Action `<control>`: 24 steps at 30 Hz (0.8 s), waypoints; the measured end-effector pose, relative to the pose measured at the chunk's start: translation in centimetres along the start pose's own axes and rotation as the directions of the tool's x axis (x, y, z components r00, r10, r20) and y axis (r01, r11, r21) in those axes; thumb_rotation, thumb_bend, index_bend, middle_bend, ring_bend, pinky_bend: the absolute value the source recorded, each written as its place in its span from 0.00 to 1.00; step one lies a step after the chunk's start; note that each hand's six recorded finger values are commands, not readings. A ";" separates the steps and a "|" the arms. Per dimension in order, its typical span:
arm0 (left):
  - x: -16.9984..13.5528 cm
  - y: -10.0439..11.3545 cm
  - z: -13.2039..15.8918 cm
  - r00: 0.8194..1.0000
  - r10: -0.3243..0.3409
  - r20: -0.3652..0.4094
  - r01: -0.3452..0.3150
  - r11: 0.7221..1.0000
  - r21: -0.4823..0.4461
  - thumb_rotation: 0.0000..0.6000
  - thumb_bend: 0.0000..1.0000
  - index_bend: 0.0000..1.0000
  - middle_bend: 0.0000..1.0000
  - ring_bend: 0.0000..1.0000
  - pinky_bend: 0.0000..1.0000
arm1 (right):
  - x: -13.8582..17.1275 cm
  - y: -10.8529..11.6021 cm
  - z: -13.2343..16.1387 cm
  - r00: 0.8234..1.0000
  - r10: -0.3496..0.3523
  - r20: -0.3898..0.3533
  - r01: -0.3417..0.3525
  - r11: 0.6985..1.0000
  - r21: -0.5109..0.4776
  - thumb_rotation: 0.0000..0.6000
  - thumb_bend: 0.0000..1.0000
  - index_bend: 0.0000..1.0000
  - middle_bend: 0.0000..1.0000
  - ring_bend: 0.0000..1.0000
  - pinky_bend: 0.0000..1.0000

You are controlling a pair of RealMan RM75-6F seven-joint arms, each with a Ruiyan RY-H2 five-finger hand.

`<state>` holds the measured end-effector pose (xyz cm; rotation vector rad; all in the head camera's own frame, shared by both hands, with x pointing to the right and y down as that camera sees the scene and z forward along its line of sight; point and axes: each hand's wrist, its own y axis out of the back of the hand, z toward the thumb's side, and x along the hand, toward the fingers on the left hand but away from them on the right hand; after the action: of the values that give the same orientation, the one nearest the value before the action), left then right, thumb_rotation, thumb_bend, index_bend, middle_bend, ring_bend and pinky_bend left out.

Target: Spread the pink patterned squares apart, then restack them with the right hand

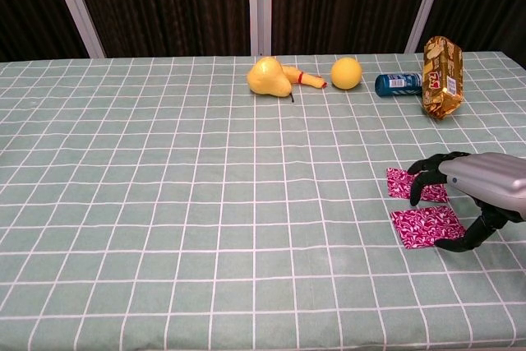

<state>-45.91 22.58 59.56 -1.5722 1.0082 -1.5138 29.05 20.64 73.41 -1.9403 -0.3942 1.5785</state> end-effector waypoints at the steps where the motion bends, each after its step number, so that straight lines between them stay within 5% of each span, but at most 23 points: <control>1: 0.0 0.0 0.0 1.000 0.001 0.000 -0.001 1.000 -0.001 1.00 0.00 0.19 0.16 0.12 0.17 | 0.0 0.0 0.0 1.000 0.001 0.000 -0.001 1.000 0.003 0.86 0.15 0.29 0.07 0.00 0.00; 15: 0.0 0.0 0.0 1.000 0.006 0.005 -0.006 1.000 -0.004 1.00 0.00 0.19 0.16 0.12 0.17 | -1.6 2.7 -1.5 0.993 -0.084 0.082 0.089 0.994 -0.059 0.87 0.15 0.27 0.07 0.00 0.00; 24: -0.3 -0.1 -0.3 1.000 -0.001 -0.008 0.000 1.000 -0.004 1.00 0.00 0.19 0.15 0.12 0.17 | -4.6 1.9 -1.7 0.989 -0.052 0.138 0.063 0.995 -0.081 0.85 0.16 0.27 0.07 0.00 0.00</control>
<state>-46.22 22.90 59.49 -1.5703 1.0165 -1.5208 29.23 16.08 75.98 -1.8719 -0.5777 1.6864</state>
